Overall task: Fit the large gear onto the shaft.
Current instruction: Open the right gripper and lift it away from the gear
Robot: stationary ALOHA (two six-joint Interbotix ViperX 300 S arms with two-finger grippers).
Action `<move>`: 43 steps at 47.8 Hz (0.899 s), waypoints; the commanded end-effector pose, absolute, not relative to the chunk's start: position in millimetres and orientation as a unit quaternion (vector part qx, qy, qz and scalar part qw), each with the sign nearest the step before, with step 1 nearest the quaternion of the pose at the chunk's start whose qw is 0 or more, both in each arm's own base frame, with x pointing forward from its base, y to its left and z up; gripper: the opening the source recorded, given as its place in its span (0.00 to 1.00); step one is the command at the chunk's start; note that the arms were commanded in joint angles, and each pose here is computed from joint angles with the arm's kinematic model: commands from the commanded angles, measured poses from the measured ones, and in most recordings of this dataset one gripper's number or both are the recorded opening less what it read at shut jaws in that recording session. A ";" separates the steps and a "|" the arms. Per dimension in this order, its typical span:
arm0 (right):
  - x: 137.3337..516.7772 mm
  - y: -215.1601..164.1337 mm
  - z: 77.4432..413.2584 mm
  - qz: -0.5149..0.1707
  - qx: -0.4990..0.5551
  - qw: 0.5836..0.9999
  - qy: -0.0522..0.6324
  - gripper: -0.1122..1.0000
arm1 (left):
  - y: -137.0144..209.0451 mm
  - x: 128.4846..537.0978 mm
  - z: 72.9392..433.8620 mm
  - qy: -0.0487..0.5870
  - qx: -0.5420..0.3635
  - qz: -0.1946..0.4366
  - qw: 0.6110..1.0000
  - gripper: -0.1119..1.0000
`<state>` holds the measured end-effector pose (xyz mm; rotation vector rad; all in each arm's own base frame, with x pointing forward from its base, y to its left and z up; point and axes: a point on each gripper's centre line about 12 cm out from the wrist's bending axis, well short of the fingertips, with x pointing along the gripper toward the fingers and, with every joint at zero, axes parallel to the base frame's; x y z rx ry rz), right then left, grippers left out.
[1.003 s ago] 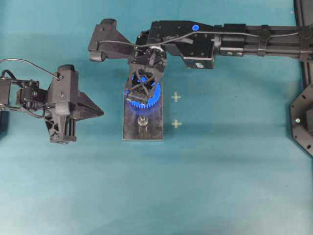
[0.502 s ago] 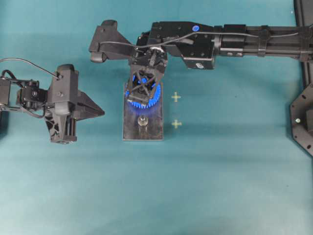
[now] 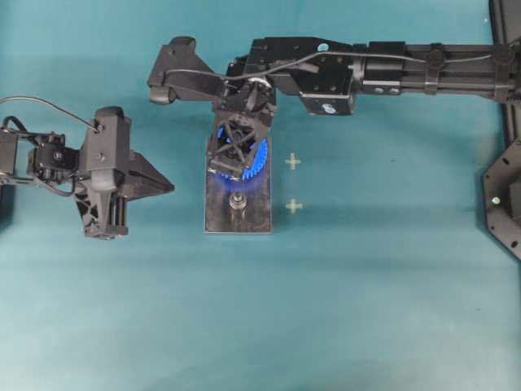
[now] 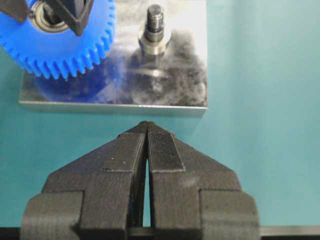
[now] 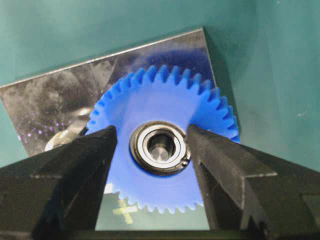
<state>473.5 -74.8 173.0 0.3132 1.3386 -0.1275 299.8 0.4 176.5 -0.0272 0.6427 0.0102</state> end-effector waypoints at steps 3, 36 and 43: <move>472.5 -78.7 202.1 -0.058 0.143 0.789 0.594 0.73 | -0.5 302.3 182.2 0.305 -0.019 0.005 0.952 0.10; 386.9 -46.5 258.9 -0.047 0.117 0.838 0.530 0.73 | -5.3 301.6 190.8 0.266 -0.013 -0.005 0.964 0.10; 374.7 -40.7 257.1 -0.046 0.114 0.850 0.512 0.73 | -5.4 300.4 190.3 0.238 -0.010 -0.007 0.971 0.10</move>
